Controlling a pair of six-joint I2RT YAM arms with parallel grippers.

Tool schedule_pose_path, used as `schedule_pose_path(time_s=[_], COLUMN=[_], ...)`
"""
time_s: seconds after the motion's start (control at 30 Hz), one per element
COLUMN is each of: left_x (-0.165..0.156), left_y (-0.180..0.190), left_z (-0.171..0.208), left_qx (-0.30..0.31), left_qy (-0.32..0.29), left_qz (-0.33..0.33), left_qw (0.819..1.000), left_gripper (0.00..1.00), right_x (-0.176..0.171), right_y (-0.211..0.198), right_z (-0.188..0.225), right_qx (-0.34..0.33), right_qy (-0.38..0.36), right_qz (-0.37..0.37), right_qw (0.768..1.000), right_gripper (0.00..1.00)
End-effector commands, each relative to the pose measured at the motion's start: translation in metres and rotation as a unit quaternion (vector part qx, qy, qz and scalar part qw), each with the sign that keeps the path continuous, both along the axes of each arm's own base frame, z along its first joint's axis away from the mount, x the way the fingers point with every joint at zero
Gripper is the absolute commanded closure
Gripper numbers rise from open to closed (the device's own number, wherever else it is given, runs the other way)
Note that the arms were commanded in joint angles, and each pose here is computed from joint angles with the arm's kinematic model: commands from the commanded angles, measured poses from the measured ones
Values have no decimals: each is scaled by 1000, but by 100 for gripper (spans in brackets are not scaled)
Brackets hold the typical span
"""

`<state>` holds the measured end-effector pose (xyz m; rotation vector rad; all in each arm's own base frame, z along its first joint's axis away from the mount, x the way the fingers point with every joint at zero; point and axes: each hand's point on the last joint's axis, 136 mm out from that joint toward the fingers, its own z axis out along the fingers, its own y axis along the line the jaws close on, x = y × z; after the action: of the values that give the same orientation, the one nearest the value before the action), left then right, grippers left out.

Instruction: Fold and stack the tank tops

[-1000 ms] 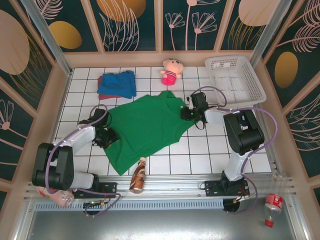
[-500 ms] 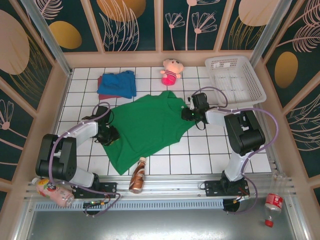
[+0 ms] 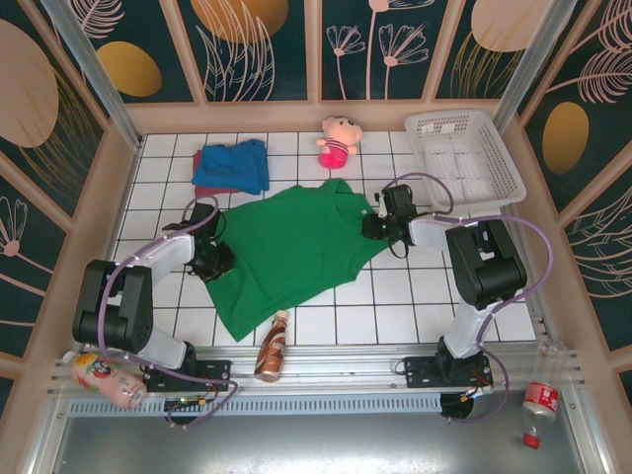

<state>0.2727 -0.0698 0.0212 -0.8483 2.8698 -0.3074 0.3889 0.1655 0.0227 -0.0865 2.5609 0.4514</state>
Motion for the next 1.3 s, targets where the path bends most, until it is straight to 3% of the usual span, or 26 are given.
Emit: schedule_pose_path(time_s=[0.0,0.97,1.27], left_x=[-5,9,7], left_y=[2,-7,-8], left_z=[-2,-6,-11], left_qx=[9,0,1], left_qy=[13,13,18], left_qz=[-6,-21,-23], left_qw=[1000,1000,1000], left_gripper=[81,79,87], right_x=[-27,-30,-32], right_y=[-20,-16,-16], right_z=[-28,-33,-34], right_qx=[-29,-15,-12], right_qy=[63,73,76], right_qz=[-23,-19,-18], right_qw=[997,997,997], right_gripper=[66,70,71])
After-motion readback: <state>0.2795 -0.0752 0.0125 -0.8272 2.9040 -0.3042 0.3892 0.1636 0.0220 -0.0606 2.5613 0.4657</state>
